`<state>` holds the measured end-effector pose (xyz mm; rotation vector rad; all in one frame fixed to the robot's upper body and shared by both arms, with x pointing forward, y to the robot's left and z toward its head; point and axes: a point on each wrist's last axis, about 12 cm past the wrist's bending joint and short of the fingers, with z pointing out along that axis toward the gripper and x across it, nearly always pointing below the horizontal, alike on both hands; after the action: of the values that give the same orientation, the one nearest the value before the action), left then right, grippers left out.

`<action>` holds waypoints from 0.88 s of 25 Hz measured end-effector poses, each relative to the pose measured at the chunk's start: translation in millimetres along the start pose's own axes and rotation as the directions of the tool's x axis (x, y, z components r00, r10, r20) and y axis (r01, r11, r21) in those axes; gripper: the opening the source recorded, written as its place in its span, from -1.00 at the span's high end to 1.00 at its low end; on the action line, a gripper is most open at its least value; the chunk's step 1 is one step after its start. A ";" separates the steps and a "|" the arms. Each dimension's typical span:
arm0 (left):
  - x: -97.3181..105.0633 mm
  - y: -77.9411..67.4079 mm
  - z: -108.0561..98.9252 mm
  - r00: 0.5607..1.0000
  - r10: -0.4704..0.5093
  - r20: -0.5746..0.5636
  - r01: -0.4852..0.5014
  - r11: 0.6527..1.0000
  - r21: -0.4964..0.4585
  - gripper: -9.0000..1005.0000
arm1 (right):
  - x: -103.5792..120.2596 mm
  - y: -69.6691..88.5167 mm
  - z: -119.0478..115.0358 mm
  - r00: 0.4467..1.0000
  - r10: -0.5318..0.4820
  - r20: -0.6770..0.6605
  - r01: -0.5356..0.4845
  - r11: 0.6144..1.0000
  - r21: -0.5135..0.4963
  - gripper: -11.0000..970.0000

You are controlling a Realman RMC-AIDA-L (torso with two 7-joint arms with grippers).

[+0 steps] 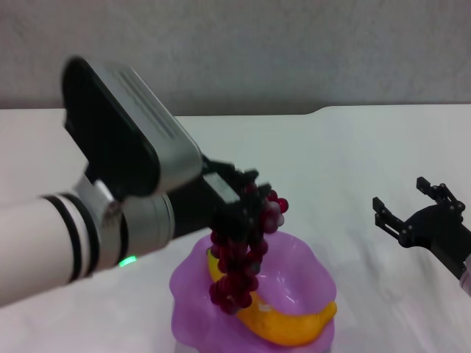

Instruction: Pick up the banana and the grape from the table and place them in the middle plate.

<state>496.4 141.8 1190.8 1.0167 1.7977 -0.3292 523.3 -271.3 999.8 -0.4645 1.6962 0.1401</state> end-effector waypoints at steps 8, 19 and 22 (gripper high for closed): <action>23.5 -10.9 26.8 0.999 -0.012 -0.046 0.014 0.999 0.045 0.54 | -0.6 0.2 0.9 1.000 -0.001 0.001 0.001 1.000 -0.002 -0.84; 34.9 -6.2 34.1 0.999 -0.029 -0.036 0.030 1.000 0.002 0.34 | -1.4 0.4 2.0 1.000 -0.002 0.002 0.002 1.000 -0.004 -0.84; 33.9 -2.1 30.4 0.999 -0.043 0.006 0.043 0.998 -0.042 0.10 | -1.5 0.5 2.1 1.000 -0.001 0.002 0.001 1.000 -0.004 -0.84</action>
<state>509.1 138.1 1147.2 0.9485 1.8170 -0.3190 525.2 -269.8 1000.8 -0.4677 1.6937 0.1438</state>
